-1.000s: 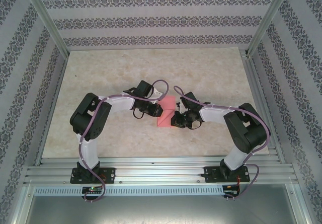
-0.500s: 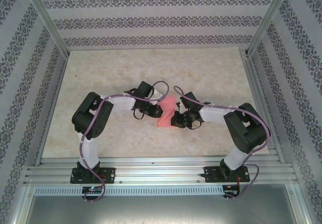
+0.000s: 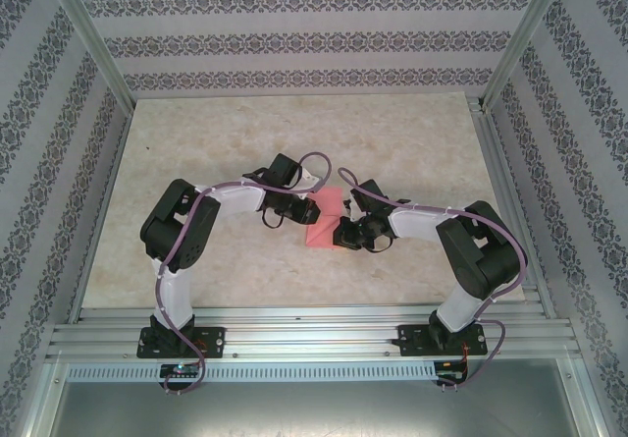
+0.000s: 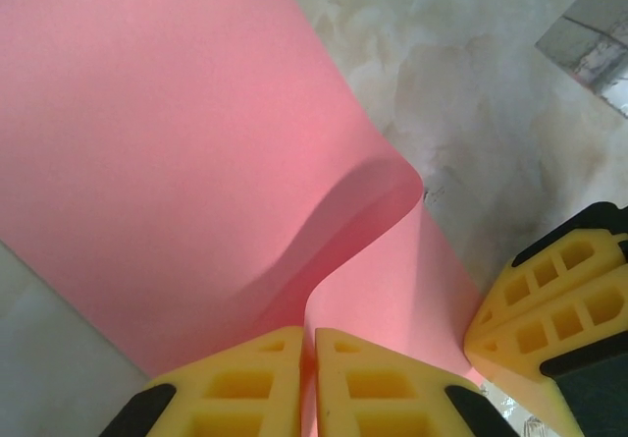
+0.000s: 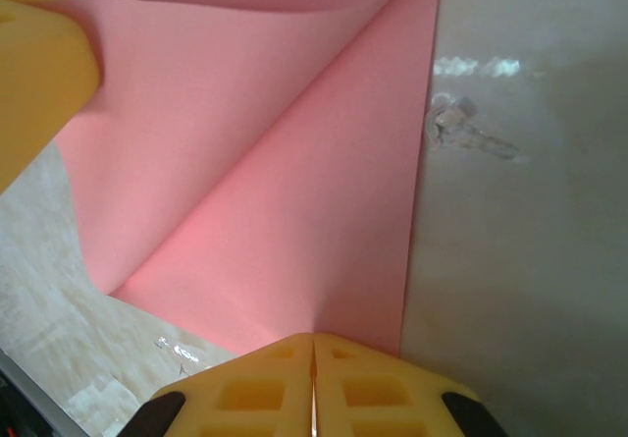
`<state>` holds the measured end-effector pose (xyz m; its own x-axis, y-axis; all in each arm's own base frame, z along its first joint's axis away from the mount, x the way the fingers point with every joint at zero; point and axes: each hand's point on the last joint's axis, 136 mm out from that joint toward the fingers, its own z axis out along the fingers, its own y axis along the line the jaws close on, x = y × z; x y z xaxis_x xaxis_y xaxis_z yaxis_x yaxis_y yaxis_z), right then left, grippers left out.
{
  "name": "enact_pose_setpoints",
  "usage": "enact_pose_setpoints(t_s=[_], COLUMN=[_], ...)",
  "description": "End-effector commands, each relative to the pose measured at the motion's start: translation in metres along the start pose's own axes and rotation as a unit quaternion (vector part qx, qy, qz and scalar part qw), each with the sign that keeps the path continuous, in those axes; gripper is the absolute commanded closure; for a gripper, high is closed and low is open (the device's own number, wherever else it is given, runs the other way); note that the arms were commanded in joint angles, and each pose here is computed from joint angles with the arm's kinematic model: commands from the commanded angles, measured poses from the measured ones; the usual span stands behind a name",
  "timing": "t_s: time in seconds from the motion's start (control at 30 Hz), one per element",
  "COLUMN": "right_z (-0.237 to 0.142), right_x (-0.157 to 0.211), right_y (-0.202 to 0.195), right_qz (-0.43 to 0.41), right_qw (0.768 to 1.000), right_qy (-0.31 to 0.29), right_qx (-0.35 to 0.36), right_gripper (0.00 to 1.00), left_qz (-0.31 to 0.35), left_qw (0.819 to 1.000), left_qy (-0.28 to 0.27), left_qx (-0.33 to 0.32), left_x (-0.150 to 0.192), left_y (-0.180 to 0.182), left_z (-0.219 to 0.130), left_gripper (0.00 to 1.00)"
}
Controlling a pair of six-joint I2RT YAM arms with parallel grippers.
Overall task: Fold a paper plane with a square sheet of paper (fold left side to right side)
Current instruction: Fold the triangle a second time at the center of the table.
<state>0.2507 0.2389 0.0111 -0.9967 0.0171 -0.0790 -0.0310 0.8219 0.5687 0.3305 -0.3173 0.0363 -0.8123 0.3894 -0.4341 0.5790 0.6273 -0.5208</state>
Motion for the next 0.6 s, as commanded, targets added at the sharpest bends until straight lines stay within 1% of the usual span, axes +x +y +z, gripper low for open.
enact_pose_setpoints(t_s=[0.0, 0.57], right_z=[0.009, 0.01], right_x=[0.014, 0.014], right_y=[-0.023, -0.021], right_qz=[0.004, 0.003], right_qw=[0.998, 0.998], right_qy=[0.024, 0.028], right_qx=[0.049, 0.049], right_gripper=[0.91, 0.91], left_qz=[0.003, -0.007], left_qw=[1.0, 1.0], left_qy=[-0.006, 0.002], left_qx=[-0.011, -0.019], left_x=[-0.003, 0.011], left_y=[0.009, 0.015], left_z=[0.001, 0.004], left_gripper=[0.88, 0.89])
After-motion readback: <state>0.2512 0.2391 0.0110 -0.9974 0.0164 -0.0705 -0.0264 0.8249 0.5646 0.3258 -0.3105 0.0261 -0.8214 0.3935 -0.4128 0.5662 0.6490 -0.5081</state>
